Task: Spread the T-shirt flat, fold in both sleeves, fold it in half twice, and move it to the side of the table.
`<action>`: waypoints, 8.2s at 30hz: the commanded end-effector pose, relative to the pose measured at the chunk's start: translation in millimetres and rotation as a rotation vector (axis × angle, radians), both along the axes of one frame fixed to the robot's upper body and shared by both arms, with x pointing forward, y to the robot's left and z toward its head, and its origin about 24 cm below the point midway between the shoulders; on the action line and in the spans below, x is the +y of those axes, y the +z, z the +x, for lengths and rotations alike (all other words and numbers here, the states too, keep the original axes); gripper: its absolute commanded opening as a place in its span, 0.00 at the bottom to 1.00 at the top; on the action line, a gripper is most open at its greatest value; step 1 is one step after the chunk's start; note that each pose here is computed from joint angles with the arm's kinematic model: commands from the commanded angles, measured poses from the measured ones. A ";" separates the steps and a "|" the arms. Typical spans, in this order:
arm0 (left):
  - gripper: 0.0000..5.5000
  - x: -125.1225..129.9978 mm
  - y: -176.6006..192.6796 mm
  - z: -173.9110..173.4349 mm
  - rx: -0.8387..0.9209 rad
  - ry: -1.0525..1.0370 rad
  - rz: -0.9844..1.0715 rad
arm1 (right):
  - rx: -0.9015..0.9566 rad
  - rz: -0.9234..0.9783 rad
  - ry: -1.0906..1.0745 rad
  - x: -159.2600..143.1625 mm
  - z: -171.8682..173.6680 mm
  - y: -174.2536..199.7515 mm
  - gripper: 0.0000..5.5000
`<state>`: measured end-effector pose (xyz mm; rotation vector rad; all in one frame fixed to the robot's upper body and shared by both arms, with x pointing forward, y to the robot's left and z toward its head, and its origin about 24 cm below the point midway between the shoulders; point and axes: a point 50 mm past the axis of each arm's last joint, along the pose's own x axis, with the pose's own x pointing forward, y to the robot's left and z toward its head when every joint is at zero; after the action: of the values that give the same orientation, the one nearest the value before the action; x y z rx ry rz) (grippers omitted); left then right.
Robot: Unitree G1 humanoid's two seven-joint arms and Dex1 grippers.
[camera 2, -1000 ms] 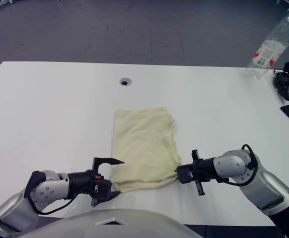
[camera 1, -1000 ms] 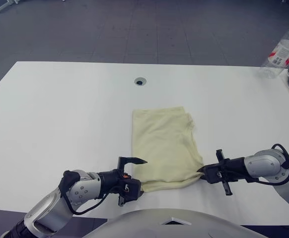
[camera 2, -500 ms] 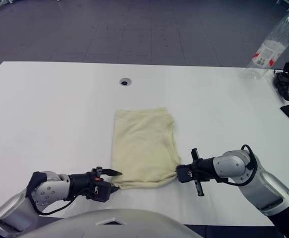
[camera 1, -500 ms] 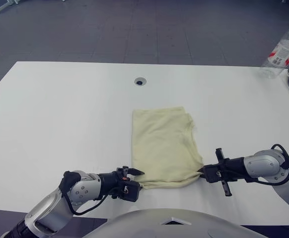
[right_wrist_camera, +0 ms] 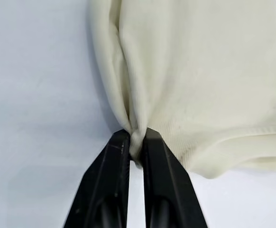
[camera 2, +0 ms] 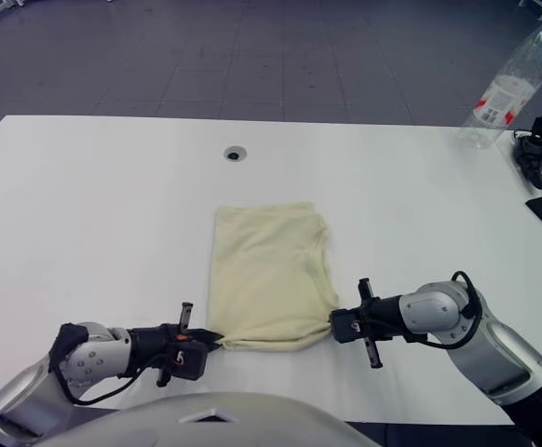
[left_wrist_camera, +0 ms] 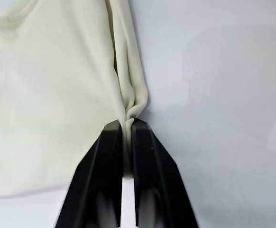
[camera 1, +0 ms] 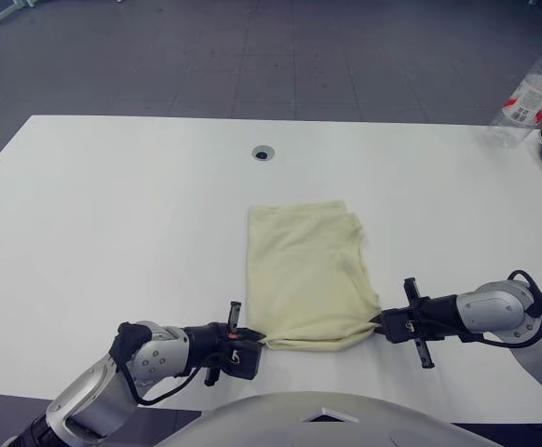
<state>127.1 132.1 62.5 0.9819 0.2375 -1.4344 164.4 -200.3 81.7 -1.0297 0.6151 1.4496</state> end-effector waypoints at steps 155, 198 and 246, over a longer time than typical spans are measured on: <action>0.98 48.0 34.9 173.0 -0.266 0.891 -0.796 | -0.146 1.130 -0.560 26.6 72.3 27.1 0.98; 0.98 60.7 31.0 136.4 -0.215 0.850 -0.755 | -0.407 0.370 -1.880 -54.0 70.6 -167.8 0.98; 0.98 -4.4 77.3 94.9 -0.677 1.017 -1.144 | -1.182 1.186 -1.221 30.6 72.0 75.5 0.98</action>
<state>220.3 129.3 139.0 0.2236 -0.4850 -0.1019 243.2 -170.5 153.1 -0.2167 -0.4533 -0.1373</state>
